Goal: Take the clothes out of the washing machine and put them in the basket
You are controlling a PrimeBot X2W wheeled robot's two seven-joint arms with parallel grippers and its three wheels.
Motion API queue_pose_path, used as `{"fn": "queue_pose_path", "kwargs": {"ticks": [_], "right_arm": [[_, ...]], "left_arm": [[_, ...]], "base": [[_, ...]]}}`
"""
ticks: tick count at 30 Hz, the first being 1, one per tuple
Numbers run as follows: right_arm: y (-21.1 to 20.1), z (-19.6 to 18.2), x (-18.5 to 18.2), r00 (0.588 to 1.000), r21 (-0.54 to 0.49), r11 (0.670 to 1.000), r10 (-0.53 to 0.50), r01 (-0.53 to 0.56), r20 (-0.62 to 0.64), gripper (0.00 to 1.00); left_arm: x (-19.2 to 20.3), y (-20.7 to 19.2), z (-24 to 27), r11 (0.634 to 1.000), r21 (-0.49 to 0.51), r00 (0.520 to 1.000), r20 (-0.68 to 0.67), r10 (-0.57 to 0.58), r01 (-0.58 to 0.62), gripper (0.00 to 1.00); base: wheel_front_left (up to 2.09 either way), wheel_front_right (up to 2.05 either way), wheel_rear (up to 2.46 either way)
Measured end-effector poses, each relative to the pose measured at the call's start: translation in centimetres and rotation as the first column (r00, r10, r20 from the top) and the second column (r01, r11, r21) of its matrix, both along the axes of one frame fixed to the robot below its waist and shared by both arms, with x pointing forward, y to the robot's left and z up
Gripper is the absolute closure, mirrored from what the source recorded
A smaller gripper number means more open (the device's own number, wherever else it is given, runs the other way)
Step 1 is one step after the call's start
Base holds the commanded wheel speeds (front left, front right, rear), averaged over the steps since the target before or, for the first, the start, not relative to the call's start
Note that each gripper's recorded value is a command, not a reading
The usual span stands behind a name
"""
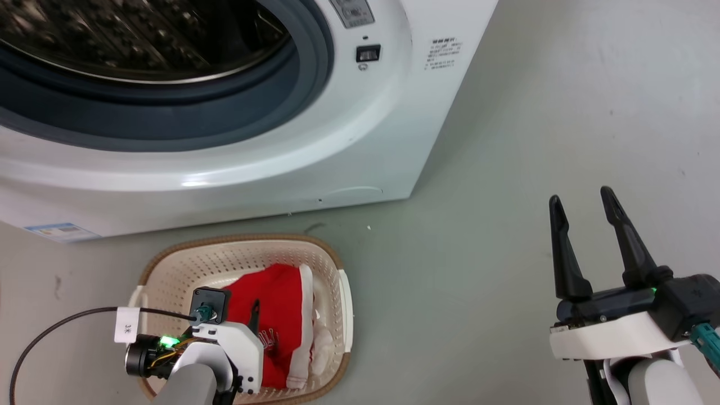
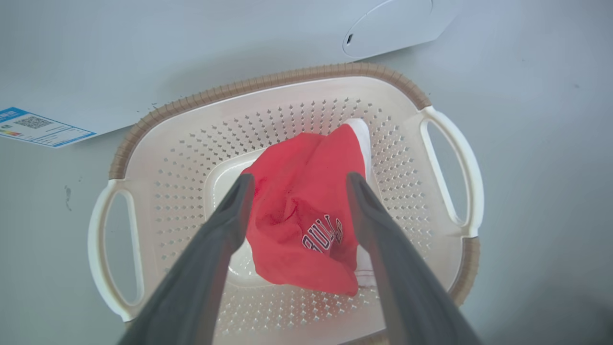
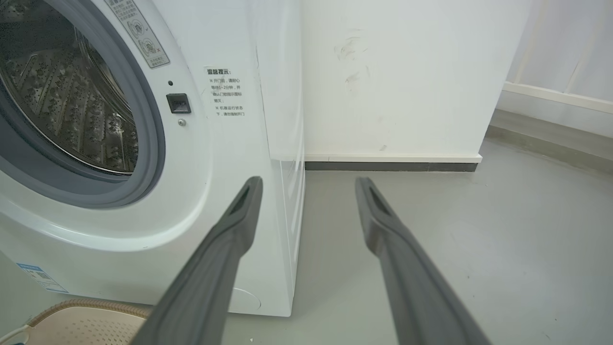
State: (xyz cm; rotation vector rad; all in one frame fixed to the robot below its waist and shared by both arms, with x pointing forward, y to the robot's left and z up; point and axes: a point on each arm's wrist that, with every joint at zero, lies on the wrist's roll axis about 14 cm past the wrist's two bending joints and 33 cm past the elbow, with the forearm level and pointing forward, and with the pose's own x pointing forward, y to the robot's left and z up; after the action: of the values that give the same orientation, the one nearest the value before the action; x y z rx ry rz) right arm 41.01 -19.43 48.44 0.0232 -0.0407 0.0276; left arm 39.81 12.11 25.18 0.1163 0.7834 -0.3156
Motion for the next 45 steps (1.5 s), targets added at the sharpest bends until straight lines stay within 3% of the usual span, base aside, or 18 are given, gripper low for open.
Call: {"fn": "queue_pose_path", "kwargs": {"ticks": [6, 11, 22, 26, 27, 31, 45], "right_arm": [[0.3, 1.2, -1.8, 1.0, 0.003, 1.0, 0.005, -0.005, 0.024, 0.0], [0.9, 1.9, -2.9, 0.999, 0.009, 1.0, 0.022, -0.023, 0.041, 0.0], [2.0, 3.4, -5.3, 0.995, 0.015, 0.998, 0.052, -0.054, 0.081, 0.0], [2.0, 3.9, -6.1, 0.994, 0.015, 0.998, 0.052, -0.054, 0.096, 0.0], [1.9, 4.1, -6.7, 0.994, 0.014, 0.999, 0.048, -0.05, 0.102, 0.0], [1.6, 4.3, -6.9, 0.993, 0.013, 0.999, 0.042, -0.044, 0.111, 0.0], [1.0, 4.3, -8.1, 0.994, 0.012, 1.0, 0.021, -0.023, 0.111, 0.0]], "left_arm": [[1.0, 0.6, 5.5, 0.994, -0.065, 0.975, 0.199, 0.101, -0.09, 0.0], [1.2, 1.7, 10.2, 0.985, -0.101, 0.921, 0.352, 0.169, -0.142, 0.0], [-0.4, 4.4, 18.9, 0.957, -0.175, 0.756, 0.587, 0.29, -0.232, 0.0], [-1.2, 4.8, 21.8, 0.953, -0.192, 0.692, 0.656, 0.301, -0.233, 0.0], [-1.9, 4.7, 23.5, 0.954, -0.199, 0.652, 0.697, 0.298, -0.224, 0.0], [-2.4, 4.9, 25.6, 0.953, -0.208, 0.6, 0.741, 0.301, -0.222, 0.0], [-4.4, 5.1, 26.2, 0.946, -0.232, 0.582, 0.746, 0.323, -0.226, 0.0]], "base": [[0.0, 0.0, 0.0], [0.0, 0.0, 0.0], [0.0, 0.0, 0.0], [0.0, 0.0, 0.0], [0.0, 0.0, 0.0], [0.0, 0.0, 0.0], [0.0, 0.0, 0.0]]}}
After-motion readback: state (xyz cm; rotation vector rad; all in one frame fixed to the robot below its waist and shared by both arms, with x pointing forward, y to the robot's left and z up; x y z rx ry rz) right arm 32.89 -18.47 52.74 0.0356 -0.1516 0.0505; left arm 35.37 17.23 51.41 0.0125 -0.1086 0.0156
